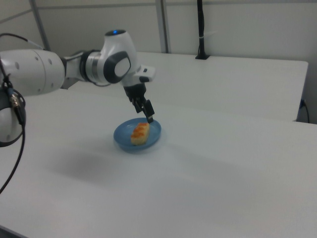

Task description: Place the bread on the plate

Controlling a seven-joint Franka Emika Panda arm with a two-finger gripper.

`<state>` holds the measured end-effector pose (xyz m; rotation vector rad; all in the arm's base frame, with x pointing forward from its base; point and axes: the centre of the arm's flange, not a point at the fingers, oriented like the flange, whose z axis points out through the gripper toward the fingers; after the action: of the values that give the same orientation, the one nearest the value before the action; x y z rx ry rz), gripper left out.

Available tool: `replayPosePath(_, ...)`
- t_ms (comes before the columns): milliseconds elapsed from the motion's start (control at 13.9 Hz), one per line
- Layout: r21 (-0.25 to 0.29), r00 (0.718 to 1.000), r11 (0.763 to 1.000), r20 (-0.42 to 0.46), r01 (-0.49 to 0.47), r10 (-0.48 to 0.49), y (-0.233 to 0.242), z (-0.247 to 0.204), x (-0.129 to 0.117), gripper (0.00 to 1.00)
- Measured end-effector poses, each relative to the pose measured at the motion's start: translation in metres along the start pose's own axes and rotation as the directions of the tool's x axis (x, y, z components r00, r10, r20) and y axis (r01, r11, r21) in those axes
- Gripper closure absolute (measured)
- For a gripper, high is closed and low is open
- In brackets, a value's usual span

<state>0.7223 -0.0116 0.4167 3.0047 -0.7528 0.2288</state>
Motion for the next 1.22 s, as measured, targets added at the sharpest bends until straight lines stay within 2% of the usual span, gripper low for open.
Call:
replayPosePath(215,0.011,0.996,0.998,0.063,0.061,-0.062,0.036,-0.067,-0.005,0.00)
replayPosePath(430,0.020,0.962,0.974,0.158,0.224,-0.225,0.097,-0.159,-0.030,0.00)
replayPosePath(574,0.041,0.950,0.963,0.155,0.267,-0.270,0.138,-0.222,-0.052,0.00)
replayPosePath(646,0.054,0.948,0.956,0.125,0.289,-0.293,0.156,-0.256,-0.069,0.00)
replayPosePath(717,0.062,0.943,0.949,0.107,0.310,-0.315,0.166,-0.272,-0.079,0.00)
replayPosePath(933,0.077,0.914,0.917,0.086,0.392,-0.397,0.181,-0.291,-0.111,0.00)
replayPosePath(1076,0.070,0.899,0.901,0.064,0.428,-0.433,0.164,-0.282,-0.115,0.00)
replayPosePath(1220,0.063,0.897,0.898,0.050,0.436,-0.439,0.147,-0.266,-0.113,0.00)
